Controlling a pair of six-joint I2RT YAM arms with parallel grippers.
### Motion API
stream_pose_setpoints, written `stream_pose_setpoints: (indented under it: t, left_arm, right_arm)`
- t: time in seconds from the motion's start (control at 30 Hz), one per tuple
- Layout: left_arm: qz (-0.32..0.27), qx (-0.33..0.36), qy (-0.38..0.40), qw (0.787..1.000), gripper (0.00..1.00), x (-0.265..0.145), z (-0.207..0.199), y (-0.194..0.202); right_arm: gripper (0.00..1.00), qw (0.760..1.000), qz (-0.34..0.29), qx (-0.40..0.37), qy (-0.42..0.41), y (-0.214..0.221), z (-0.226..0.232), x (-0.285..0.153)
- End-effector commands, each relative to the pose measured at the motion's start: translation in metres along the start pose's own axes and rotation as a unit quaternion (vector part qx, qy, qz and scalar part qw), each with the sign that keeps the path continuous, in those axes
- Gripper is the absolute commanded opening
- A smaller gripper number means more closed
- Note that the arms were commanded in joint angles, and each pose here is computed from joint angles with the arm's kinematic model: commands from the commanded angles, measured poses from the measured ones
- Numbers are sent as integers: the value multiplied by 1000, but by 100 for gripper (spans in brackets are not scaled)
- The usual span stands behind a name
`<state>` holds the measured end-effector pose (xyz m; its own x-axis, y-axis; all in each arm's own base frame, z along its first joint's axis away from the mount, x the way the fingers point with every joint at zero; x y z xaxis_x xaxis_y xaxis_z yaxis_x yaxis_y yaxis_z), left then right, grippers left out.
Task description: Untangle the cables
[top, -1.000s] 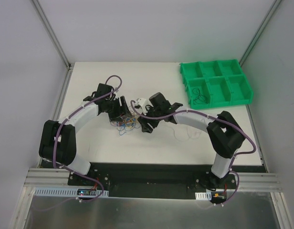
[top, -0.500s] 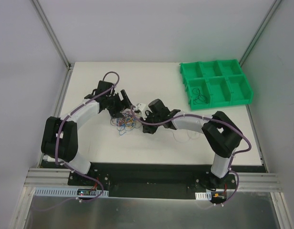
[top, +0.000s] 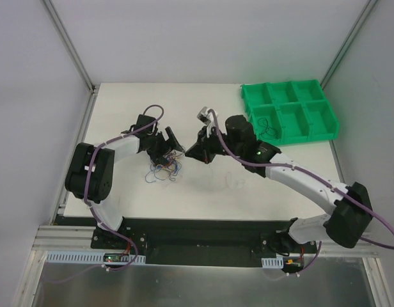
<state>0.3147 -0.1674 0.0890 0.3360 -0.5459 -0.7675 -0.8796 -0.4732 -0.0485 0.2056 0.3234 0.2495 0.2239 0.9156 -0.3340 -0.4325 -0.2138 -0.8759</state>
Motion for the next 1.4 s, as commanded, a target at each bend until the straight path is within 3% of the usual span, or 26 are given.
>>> stream_pose_setpoints:
  t: [0.0, 0.27, 0.47, 0.77, 0.93, 1.17, 1.37]
  left_arm:
    - [-9, -14, -14, 1000, 92, 3, 17, 1]
    - [-12, -21, -25, 999, 92, 4, 31, 4]
    - [-25, -7, -17, 1000, 90, -3, 26, 1]
    - [-84, 94, 46, 991, 95, -61, -18, -3]
    - [-72, 156, 95, 981, 94, -88, -47, 1]
    - [-42, 226, 170, 958, 84, -107, -88, 17]
    - [-11, 339, 245, 908, 80, -122, -138, 59]
  right_arm:
    - [0, 989, -143, -19, -37, -96, 49, -53]
    - [0, 957, -277, -91, -6, -187, 90, -142]
    - [0, 936, -320, -132, 61, -206, 93, -183]
    - [0, 950, -240, -99, 172, -148, 34, -164]
    - [0, 945, -203, -67, 247, -116, -7, -172]
    - [0, 958, -192, -11, 213, -100, -29, -181]
    - [0, 975, -198, 4, 102, -100, -21, -181]
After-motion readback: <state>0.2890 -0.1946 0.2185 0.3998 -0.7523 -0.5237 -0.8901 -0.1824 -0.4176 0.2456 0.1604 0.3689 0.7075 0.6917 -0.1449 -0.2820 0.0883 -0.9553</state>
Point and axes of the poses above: each gripper's point midway between its finger pads, its own x axis out along the fingers, its own z axis along the line the jaws close on, y = z × x, the point moved 5 cm from there along -x, back along the fingers, and after that the axes turned 2 degrees about -x, right-handed, at the moved point
